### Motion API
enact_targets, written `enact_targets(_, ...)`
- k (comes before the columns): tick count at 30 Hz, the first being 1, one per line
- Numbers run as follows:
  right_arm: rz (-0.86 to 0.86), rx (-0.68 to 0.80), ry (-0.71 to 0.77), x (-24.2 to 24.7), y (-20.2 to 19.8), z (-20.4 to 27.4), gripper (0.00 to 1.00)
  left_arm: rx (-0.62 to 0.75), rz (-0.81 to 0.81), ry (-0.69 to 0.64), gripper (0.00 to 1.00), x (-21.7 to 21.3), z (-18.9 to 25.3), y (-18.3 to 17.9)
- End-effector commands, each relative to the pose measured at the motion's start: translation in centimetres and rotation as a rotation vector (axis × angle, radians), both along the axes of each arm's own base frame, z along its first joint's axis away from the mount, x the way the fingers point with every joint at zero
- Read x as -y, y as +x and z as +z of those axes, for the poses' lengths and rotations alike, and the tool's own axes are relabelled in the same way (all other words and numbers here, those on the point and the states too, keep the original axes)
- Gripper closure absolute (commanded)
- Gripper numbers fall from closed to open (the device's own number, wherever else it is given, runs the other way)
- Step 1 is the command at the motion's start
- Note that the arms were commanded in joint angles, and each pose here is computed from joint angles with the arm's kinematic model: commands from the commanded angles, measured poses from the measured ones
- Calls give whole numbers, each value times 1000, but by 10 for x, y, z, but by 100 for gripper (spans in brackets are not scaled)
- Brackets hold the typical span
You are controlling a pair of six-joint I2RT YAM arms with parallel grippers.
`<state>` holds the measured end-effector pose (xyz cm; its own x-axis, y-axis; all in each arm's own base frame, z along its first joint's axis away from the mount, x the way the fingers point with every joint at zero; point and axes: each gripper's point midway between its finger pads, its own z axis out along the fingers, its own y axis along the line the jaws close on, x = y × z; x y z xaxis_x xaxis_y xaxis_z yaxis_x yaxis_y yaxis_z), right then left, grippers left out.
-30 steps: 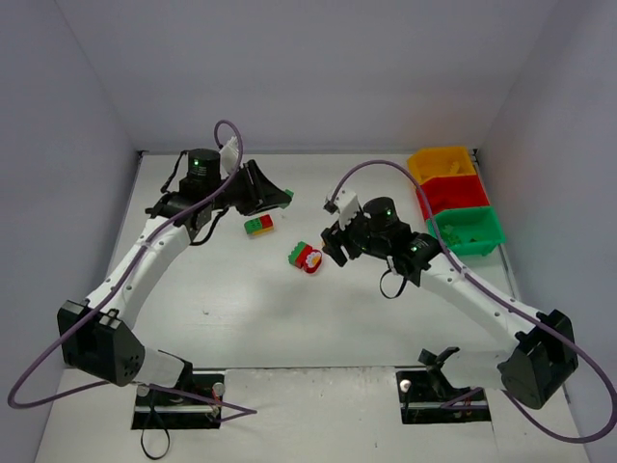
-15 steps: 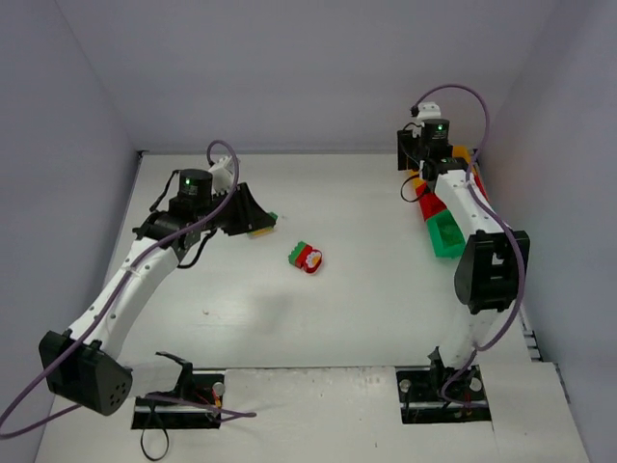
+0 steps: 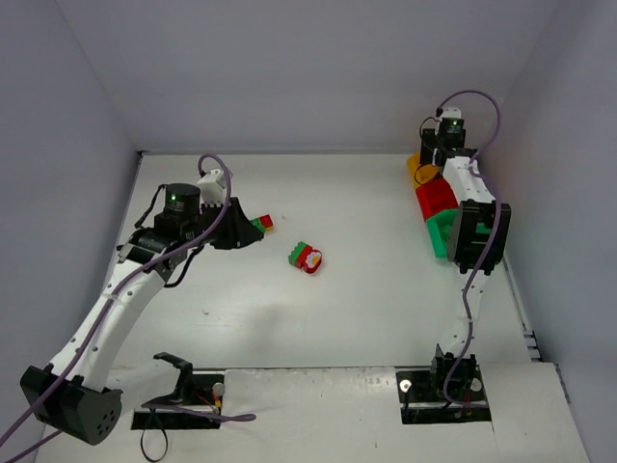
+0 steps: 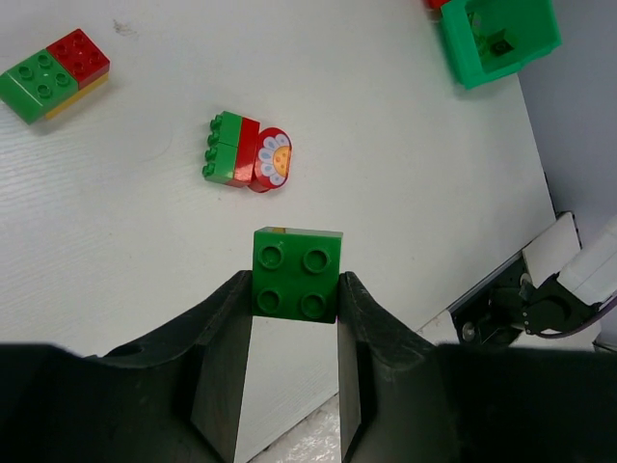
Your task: Sort the legos into containers by color
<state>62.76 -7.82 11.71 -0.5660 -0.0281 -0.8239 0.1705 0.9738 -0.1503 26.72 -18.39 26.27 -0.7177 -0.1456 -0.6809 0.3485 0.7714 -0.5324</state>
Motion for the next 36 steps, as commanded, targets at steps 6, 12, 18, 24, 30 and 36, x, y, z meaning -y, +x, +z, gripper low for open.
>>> enact_targets(6, 26, 191, 6, -1, 26, 79, 22, 147, -60, 56, 100, -5, 13, -5)
enact_targets(12, 175, 200, 112, -58, -14, 119, 14, 294, -140, 94, 100, -2, 26, -2)
enact_targets(18, 513, 194, 383, -182, -100, 167, 17, 501, -235, 146, 100, 5, 46, 2)
enact_targets(24, 855, 70, 669, -298, -210, 186, 24, 675, -391, 226, 98, 26, 51, -7)
enact_targets(30, 993, 2, 828, -347, -283, 213, 25, 850, -453, 327, 98, 41, 51, -11)
enact_targets(36, 1132, -81, 947, -375, -337, 230, 30, 974, -446, 296, 98, 52, 72, -8)
